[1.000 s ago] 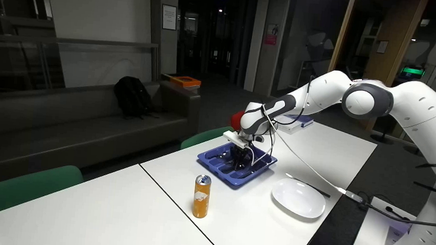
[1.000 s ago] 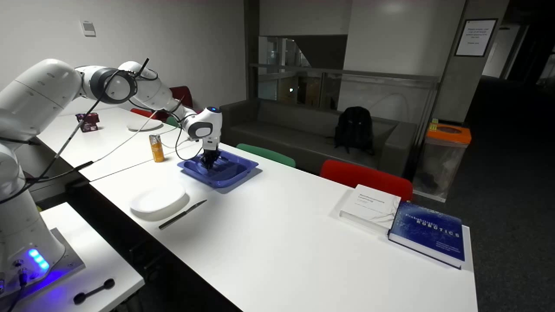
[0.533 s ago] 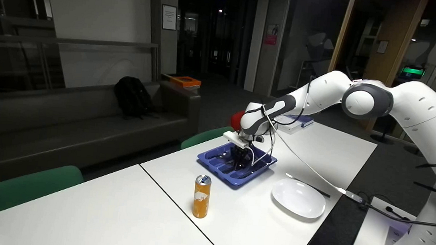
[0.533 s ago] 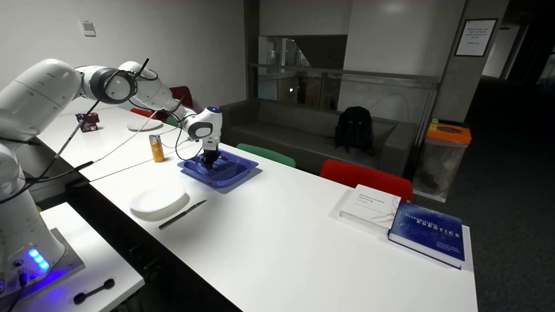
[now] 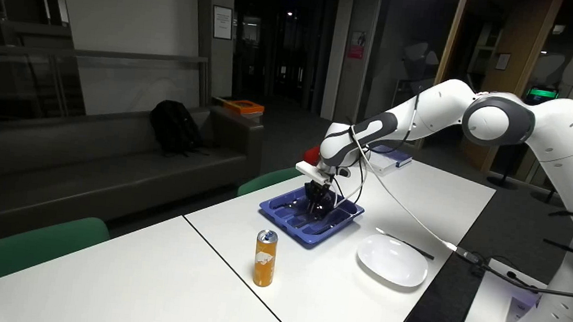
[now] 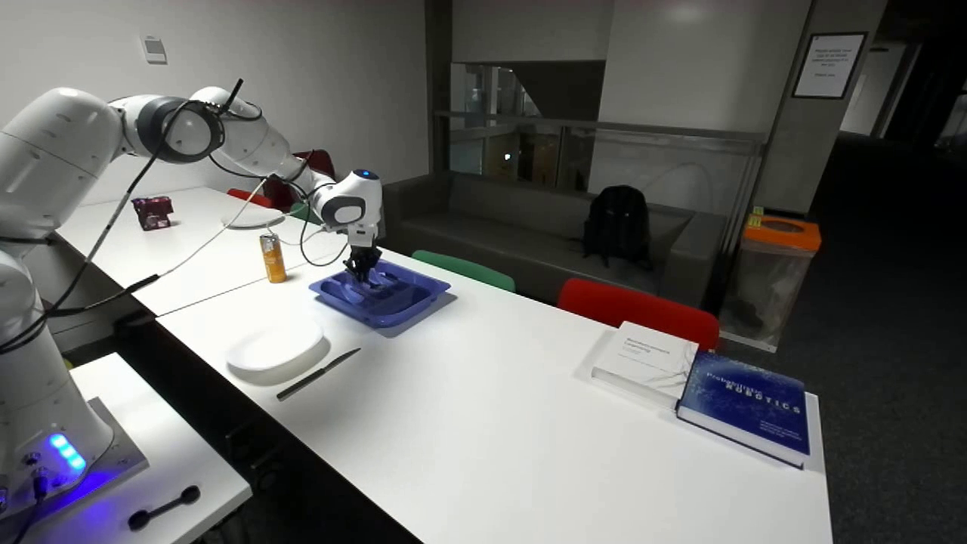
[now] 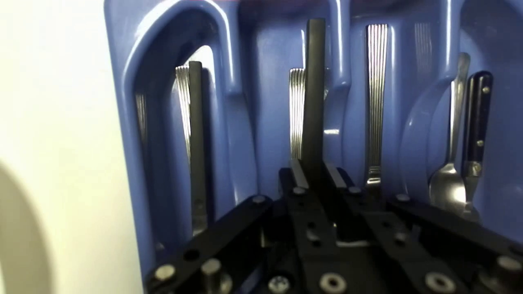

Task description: Take out the spoon and the fork, and set it around the plate

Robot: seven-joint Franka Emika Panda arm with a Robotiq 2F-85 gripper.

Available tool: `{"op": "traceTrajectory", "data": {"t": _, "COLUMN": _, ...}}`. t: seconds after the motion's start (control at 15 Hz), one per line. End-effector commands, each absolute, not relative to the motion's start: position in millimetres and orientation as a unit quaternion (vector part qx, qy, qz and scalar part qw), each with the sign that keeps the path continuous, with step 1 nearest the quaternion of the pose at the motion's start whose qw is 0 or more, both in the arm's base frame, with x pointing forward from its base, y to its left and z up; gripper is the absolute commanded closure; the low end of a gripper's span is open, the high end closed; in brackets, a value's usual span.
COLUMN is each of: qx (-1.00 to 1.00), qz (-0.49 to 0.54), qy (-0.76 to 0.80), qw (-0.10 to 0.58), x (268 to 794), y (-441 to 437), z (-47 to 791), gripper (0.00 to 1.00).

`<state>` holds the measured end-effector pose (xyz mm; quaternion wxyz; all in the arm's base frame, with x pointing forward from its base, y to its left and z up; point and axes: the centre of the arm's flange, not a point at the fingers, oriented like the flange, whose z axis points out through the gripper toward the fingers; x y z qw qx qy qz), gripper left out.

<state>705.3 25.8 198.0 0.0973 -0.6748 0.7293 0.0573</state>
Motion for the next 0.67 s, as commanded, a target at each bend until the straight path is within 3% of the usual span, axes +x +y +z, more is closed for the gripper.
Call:
{"op": "traceTrajectory", "data": {"t": 0.0, "qx": -0.666, "qz": 0.047, "qy": 0.740, "qw": 0.080, "x": 656, "y": 24, "z": 255, "gripper": 0.97}}
{"op": "traceTrajectory", "data": {"t": 0.6, "qx": -0.714, "qz": 0.067, "qy": 0.696, "qw": 0.044, "x": 552, "y": 30, "z": 266, "gripper": 0.97}}
